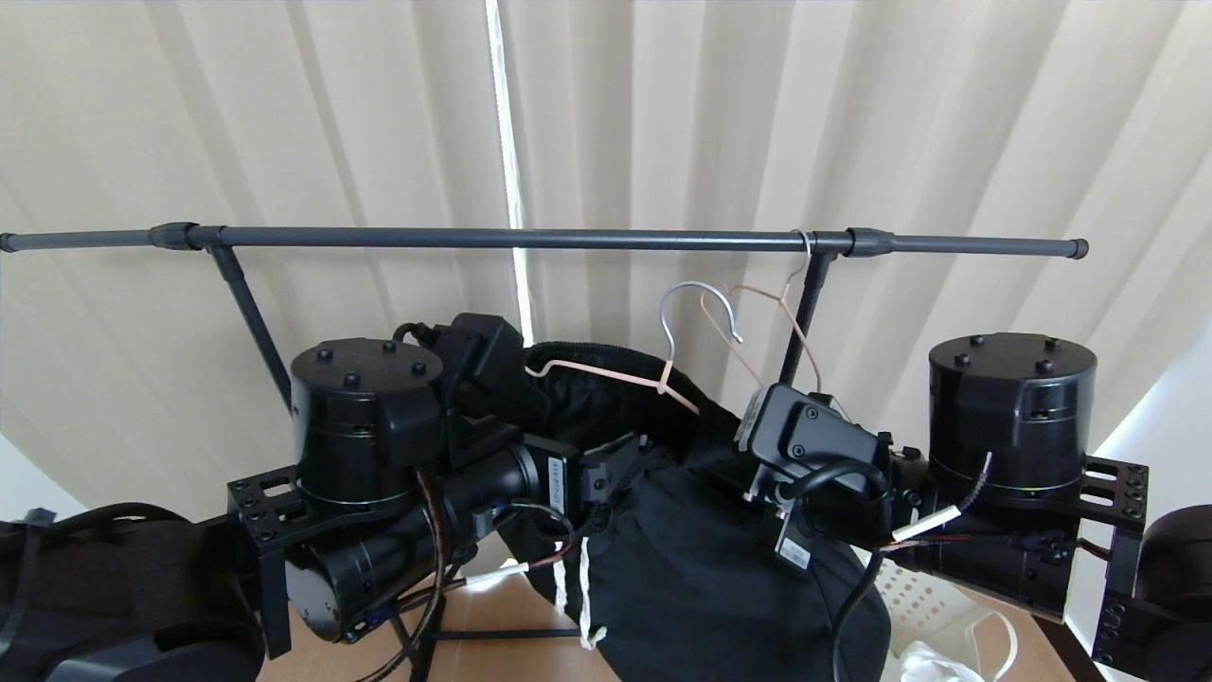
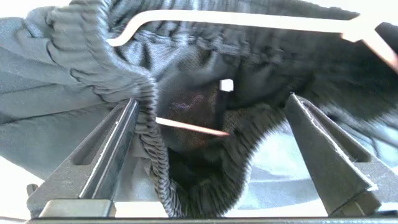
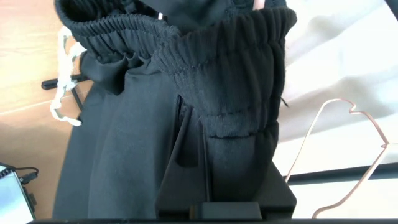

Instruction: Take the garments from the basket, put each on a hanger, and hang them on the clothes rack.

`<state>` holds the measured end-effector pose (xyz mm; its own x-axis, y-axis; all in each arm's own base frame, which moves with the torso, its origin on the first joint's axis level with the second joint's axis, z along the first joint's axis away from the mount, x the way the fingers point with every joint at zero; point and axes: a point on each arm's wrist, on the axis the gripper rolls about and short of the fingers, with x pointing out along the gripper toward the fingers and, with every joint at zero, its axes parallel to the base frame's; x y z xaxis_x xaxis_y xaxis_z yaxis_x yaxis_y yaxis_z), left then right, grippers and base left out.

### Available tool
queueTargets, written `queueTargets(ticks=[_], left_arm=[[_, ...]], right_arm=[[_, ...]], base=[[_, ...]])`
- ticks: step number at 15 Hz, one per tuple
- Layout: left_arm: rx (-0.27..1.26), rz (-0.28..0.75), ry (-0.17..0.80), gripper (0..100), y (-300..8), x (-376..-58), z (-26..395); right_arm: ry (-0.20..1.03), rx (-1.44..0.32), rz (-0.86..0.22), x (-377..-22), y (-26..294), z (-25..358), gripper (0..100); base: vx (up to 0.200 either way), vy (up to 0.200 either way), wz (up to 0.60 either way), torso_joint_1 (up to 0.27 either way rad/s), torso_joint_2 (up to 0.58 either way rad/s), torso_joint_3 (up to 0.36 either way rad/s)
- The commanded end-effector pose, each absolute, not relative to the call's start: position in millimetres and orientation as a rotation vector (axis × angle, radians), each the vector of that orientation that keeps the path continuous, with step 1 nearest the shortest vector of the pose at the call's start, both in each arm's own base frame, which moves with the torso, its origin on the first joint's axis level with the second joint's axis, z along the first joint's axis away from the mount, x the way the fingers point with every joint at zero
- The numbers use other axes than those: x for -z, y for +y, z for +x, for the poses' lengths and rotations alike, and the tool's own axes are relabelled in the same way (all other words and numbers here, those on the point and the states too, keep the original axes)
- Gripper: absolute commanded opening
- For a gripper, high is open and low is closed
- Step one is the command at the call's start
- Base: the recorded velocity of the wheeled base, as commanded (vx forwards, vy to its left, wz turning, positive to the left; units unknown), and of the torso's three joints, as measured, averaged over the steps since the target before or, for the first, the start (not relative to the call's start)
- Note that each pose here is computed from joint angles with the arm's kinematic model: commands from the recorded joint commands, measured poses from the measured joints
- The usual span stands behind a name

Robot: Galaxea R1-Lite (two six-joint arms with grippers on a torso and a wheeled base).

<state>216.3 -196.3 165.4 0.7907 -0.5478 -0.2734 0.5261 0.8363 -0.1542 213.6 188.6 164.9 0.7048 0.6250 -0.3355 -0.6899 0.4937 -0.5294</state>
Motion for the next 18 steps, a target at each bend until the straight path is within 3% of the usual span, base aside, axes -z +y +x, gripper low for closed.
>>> queueTargets(ticks=[1,7,11,14,16,18], left_arm=[[0.593,-0.070,0.300,100,-194.5,-170.3,209.3],[0.625,-0.031,0.293,100,-190.5,-170.4,194.2],[0.608,0.000,0.202,100,-169.6,-191.8,185.8],[0.516,0.104,0.149,100,-147.2,-204.1,200.2],[0.485,0.120,0.172,100,-133.9,-222.6,203.5],[0.559,0.176,0.231,100,-121.0,-235.9,195.9]], right_arm=[[0.108,-0.789,-0.689,-163.8,187.0,216.7,0],[0.140,-0.775,-0.677,-158.6,170.6,223.3,0],[0.079,-0.800,-0.623,-154.0,145.8,226.7,0],[0.062,-0.876,-0.593,-144.9,134.9,224.7,0],[0.038,-0.936,-0.565,-136.0,127.0,227.4,0],[0.005,-0.974,-0.542,-130.1,118.2,229.8,0]], base=[[0.000,0.000,0.00,0.000,0.00,0.000],[0.000,0.000,0.00,0.000,0.00,0.000],[0.000,0.000,0.00,0.000,0.00,0.000],[0.000,0.000,0.00,0.000,0.00,0.000],[0.000,0.000,0.00,0.000,0.00,0.000],[0.000,0.000,0.00,0.000,0.00,0.000]])
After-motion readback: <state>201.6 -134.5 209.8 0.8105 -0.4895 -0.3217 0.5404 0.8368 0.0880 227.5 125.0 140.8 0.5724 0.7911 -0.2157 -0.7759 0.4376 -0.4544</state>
